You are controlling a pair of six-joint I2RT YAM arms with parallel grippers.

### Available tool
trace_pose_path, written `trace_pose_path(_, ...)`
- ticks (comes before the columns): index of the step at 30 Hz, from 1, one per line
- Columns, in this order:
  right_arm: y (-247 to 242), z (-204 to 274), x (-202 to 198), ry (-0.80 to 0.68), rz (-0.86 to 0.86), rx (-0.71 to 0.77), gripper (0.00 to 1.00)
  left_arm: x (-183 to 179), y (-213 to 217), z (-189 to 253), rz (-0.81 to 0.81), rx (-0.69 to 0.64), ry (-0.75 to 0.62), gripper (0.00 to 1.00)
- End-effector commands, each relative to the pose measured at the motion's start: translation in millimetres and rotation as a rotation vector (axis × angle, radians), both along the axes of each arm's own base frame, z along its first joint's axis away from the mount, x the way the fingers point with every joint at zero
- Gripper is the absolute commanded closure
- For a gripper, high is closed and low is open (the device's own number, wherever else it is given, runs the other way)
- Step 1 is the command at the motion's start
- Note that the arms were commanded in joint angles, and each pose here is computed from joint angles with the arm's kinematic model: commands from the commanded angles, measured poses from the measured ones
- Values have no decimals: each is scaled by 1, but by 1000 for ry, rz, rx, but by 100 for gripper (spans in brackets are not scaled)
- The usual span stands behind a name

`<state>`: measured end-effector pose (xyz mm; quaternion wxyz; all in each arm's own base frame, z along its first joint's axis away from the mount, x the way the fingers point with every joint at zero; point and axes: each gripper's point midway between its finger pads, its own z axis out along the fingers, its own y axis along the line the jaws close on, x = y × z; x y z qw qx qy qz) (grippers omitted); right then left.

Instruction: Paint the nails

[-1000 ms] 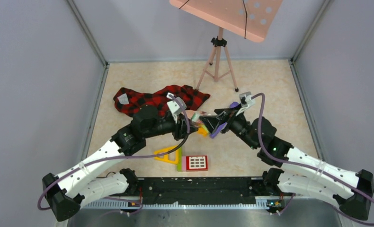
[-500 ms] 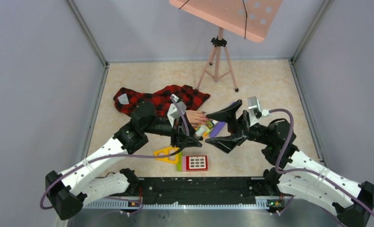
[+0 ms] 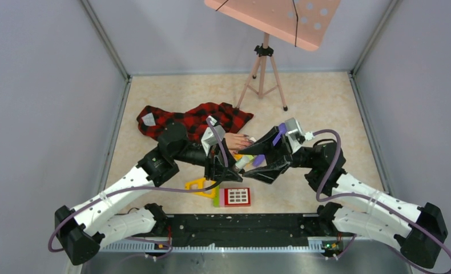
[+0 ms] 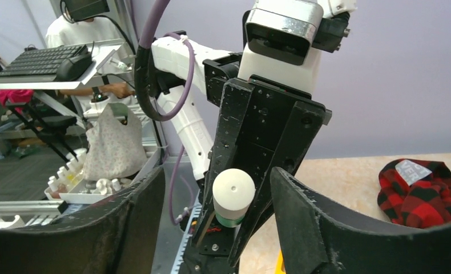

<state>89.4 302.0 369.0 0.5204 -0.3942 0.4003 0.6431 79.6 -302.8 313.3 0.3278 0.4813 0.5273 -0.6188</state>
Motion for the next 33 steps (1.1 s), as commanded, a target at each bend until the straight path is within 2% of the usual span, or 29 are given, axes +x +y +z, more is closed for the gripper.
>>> trace_pose_path(1,-3,23,-14,-63,58,62,40,-3,-1,23,-25,-62,-73,100)
trace_pose_path(8,3,14,-10,-40,58,27,64,-1,-2,22,-14,-60,-75,100)
trace_pose_path(14,7,3,-7,-20,47,-9,100,7,-2,22,46,-60,-97,100)
trace_pose_path(24,25,-45,13,87,-47,-157,100,49,5,20,331,-36,-169,100)
trace_pose_path(30,44,-75,32,250,-103,-231,100,85,20,23,578,-30,-218,100)
trace_pose_path(33,56,-92,44,348,-143,-274,100,103,33,14,706,16,-225,100)
